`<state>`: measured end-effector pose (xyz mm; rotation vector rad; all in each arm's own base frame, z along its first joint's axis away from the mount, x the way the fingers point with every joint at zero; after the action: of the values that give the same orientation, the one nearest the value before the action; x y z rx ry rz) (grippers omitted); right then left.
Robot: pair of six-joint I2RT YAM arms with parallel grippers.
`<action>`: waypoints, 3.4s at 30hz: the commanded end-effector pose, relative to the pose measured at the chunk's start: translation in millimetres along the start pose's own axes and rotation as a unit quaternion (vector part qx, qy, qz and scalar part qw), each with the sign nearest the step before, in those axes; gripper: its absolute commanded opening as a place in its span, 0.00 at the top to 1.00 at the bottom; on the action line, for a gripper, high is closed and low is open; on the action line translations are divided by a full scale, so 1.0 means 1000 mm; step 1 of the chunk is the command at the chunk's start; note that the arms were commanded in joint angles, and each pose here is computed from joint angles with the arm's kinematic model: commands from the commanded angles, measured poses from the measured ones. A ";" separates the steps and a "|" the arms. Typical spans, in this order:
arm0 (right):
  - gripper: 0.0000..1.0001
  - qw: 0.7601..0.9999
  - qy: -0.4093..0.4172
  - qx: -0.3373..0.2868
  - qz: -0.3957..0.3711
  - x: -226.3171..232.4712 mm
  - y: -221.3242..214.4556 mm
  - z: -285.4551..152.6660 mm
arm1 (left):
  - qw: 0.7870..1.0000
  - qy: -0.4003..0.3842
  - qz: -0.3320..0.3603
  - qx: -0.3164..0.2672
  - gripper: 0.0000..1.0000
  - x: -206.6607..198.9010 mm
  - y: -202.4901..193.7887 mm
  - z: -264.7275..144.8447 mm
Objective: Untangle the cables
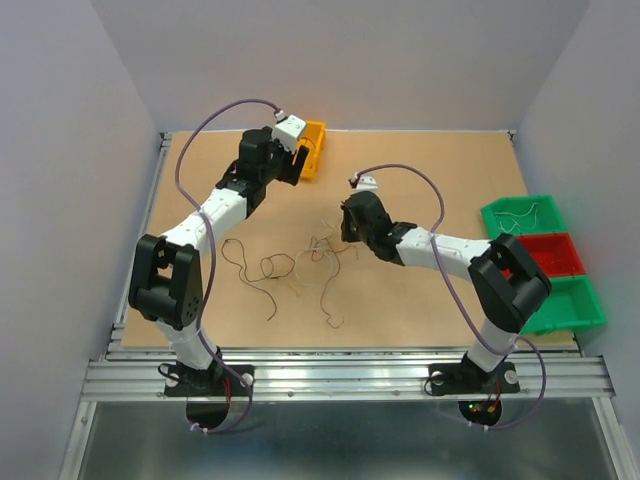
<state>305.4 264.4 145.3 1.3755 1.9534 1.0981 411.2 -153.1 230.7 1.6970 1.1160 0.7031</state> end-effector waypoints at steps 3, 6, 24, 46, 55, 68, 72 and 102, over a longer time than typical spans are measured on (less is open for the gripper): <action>1.00 0.992 -0.033 -0.117 0.019 -0.011 0.051 -0.058 | 0.989 -0.071 -0.037 -0.123 0.26 -0.021 0.057 -0.035; 0.99 0.980 -0.049 -0.187 0.038 -0.029 0.074 -0.112 | 0.985 -0.107 -0.071 -0.119 0.25 -0.030 0.063 -0.044; 1.00 0.938 -0.003 -0.337 0.082 -0.063 0.085 -0.240 | 0.887 -0.375 0.016 -0.269 0.20 -0.168 0.048 -0.136; 0.99 0.892 0.065 -0.430 0.121 -0.075 0.089 -0.311 | 0.934 -0.340 0.020 -0.105 0.28 -0.244 -0.046 -0.030; 0.99 0.858 -0.013 -0.478 0.187 -0.106 0.073 -0.340 | 0.961 -0.248 0.022 -0.119 0.80 -0.228 -0.023 -0.026; 0.92 0.930 -0.026 -0.351 0.106 -0.075 0.074 -0.255 | 0.957 -0.260 0.016 -0.130 1.00 -0.204 0.025 -0.099; 0.89 0.945 0.011 -0.319 0.070 -0.061 0.074 -0.235 | 0.949 -0.285 0.004 -0.135 1.00 -0.190 0.042 -0.126; 0.34 0.924 0.232 -0.304 -0.005 -0.007 0.047 -0.179 | 0.968 -0.135 -0.132 -0.166 1.00 -0.109 0.064 -0.114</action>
<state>198.2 201.9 270.1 0.8834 1.6906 1.8571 282.4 -231.5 315.8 1.4664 0.8571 0.3255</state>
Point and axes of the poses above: each gripper's point midway between its finger pads, its own z axis out along the fingers, its own x axis along the line the jaws close on, y = z × x, the point moved 9 cm from there along -z, back along the fingers, and after that the axes turned 13 degrees about -z, right-handed, at the moved point
